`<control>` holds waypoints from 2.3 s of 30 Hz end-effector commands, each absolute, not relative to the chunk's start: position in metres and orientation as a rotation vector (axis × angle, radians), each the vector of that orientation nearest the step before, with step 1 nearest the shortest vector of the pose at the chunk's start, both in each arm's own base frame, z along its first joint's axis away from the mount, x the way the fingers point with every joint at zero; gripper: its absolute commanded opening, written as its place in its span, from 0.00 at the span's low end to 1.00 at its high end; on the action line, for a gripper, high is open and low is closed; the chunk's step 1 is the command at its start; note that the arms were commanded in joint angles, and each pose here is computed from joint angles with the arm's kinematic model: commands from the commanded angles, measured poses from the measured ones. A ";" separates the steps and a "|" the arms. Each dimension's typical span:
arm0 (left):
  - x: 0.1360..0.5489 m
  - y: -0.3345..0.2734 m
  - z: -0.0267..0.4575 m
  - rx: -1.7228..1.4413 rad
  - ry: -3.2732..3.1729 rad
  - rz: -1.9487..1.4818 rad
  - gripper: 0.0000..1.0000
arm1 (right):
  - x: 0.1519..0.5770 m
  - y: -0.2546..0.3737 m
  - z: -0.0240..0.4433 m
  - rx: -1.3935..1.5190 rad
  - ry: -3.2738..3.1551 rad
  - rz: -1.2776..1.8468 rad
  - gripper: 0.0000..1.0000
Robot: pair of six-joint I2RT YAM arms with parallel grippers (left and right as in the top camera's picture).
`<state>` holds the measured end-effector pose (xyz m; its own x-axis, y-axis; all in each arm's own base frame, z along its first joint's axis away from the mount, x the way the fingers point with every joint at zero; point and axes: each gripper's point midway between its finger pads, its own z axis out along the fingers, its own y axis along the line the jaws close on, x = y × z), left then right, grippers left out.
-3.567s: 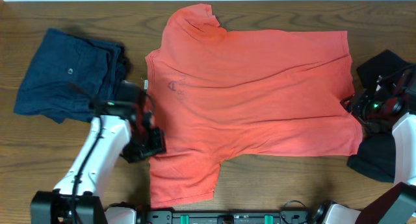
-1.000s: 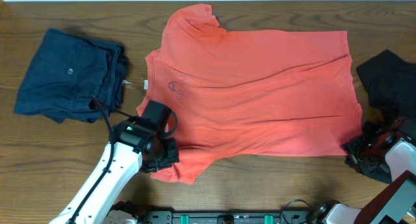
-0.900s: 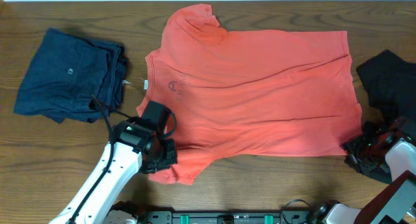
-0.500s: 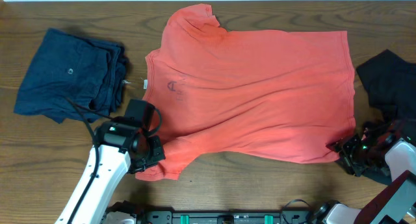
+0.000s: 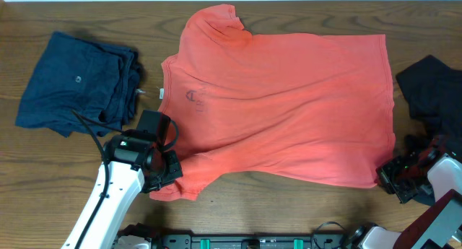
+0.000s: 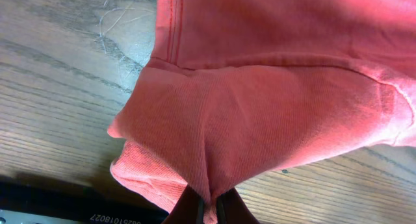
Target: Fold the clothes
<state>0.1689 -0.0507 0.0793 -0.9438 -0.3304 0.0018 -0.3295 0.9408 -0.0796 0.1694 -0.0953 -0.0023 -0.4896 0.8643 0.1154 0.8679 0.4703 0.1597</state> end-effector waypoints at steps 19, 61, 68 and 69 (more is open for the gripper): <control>0.158 -0.043 0.116 -0.515 3.087 -0.084 0.06 | 0.161 -0.106 0.099 -1.548 -2.788 -0.175 0.01; 0.366 -0.076 0.096 -0.028 2.542 -0.138 0.06 | 0.299 -0.121 0.063 -1.567 -3.032 -0.668 0.01; 0.375 -0.068 0.084 -0.052 2.539 -0.063 0.72 | 0.318 -0.128 0.067 -1.531 -3.138 -0.677 0.63; 0.375 -0.067 0.085 -0.053 2.535 -0.060 0.81 | 0.317 -0.128 0.066 -1.531 -3.135 -0.677 0.63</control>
